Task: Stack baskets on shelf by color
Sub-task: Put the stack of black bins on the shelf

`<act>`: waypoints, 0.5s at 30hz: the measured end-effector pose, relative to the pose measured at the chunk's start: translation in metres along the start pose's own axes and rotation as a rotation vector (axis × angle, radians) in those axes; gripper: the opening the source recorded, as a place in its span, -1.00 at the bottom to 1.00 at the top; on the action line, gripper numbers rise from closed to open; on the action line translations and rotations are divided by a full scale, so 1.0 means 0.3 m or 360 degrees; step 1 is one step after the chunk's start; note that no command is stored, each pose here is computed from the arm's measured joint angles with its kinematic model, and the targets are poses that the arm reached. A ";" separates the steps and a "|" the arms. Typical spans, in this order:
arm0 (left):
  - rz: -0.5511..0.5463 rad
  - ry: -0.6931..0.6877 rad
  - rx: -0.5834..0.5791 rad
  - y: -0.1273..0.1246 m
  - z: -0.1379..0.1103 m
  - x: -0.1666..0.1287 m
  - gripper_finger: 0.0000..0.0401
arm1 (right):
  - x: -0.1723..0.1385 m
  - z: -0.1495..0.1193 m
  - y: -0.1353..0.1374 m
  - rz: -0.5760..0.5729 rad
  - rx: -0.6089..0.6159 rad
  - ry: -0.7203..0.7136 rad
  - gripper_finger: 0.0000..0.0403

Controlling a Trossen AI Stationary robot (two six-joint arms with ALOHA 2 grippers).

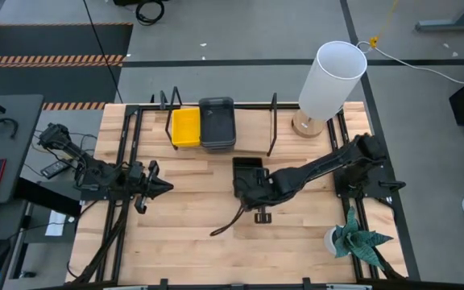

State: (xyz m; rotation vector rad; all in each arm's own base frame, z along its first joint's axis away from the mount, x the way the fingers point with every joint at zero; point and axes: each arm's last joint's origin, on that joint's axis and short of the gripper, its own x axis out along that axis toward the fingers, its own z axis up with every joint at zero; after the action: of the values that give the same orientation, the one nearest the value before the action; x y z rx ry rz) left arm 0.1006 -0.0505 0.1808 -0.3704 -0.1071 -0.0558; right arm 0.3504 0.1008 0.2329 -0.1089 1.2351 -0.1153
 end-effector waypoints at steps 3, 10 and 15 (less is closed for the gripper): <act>-0.0001 0.0000 0.0000 0.000 0.000 0.000 -0.85 | 0.001 -0.032 -0.030 -0.0005 0.0031 -0.0023 -0.92; 0.0000 0.0000 0.0000 0.000 0.000 0.000 -0.83 | 0.008 -0.050 -0.102 -0.0036 0.0069 -0.0022 -0.92; 0.0000 0.0000 0.0001 0.000 0.000 0.000 -0.87 | 0.021 -0.041 -0.166 -0.0080 0.0068 -0.0011 -0.92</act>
State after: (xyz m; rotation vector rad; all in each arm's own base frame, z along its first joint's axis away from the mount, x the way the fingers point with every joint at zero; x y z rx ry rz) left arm 0.1006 -0.0505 0.1808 -0.3700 -0.1070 -0.0560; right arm 0.3394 0.0505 0.2304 -0.1033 1.2229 -0.1850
